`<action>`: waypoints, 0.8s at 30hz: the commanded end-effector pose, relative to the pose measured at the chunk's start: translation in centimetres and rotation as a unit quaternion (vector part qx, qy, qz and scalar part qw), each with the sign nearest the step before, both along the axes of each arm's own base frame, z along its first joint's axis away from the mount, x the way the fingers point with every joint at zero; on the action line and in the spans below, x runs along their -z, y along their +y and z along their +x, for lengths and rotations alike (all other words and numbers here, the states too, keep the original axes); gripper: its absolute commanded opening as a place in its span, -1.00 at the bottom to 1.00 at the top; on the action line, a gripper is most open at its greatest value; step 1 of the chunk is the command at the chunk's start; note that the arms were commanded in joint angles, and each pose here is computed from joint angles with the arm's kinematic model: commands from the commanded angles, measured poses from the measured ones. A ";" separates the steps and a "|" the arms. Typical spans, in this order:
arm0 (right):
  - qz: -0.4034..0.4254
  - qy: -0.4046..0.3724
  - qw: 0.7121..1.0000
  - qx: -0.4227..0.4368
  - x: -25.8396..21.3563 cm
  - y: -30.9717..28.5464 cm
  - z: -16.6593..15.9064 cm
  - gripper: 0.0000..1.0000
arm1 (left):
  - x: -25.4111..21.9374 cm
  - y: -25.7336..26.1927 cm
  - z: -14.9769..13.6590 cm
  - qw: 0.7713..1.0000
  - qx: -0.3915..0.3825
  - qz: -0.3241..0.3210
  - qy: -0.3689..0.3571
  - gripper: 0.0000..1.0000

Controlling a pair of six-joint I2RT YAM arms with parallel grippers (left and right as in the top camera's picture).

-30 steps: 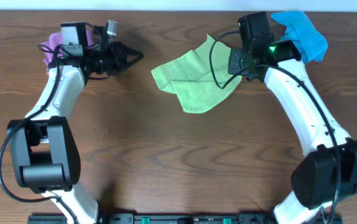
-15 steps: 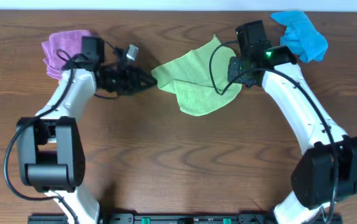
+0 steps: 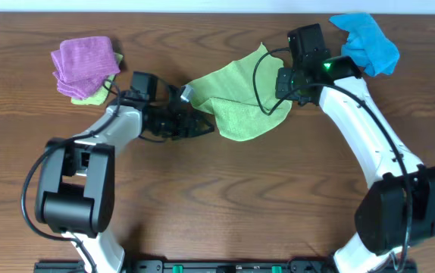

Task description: Fold the cloth

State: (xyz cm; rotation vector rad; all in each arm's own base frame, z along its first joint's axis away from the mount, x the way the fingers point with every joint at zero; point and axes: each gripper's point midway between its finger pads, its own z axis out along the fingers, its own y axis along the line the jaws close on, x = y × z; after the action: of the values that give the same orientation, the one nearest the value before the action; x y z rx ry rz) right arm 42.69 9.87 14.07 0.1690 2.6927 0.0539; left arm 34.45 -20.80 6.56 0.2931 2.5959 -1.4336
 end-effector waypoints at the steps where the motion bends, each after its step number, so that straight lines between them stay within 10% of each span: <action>1: 0.007 -0.012 1.000 0.000 -1.0 0.1 -0.1 -0.97 | 1.7 -0.6 -0.4 0.999 -0.012 0.030 0.016 0.36; 24: 0.017 -0.010 1.000 -0.005 -1.0 0.5 -0.2 -0.97 | 5.6 -2.1 -0.7 0.993 -0.094 0.070 0.021 0.35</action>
State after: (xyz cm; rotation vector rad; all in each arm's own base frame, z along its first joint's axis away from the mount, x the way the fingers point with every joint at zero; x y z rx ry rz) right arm 42.61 10.21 14.05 0.1632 2.6983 0.0807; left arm 34.13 -23.36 2.16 0.1430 2.6334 -1.2269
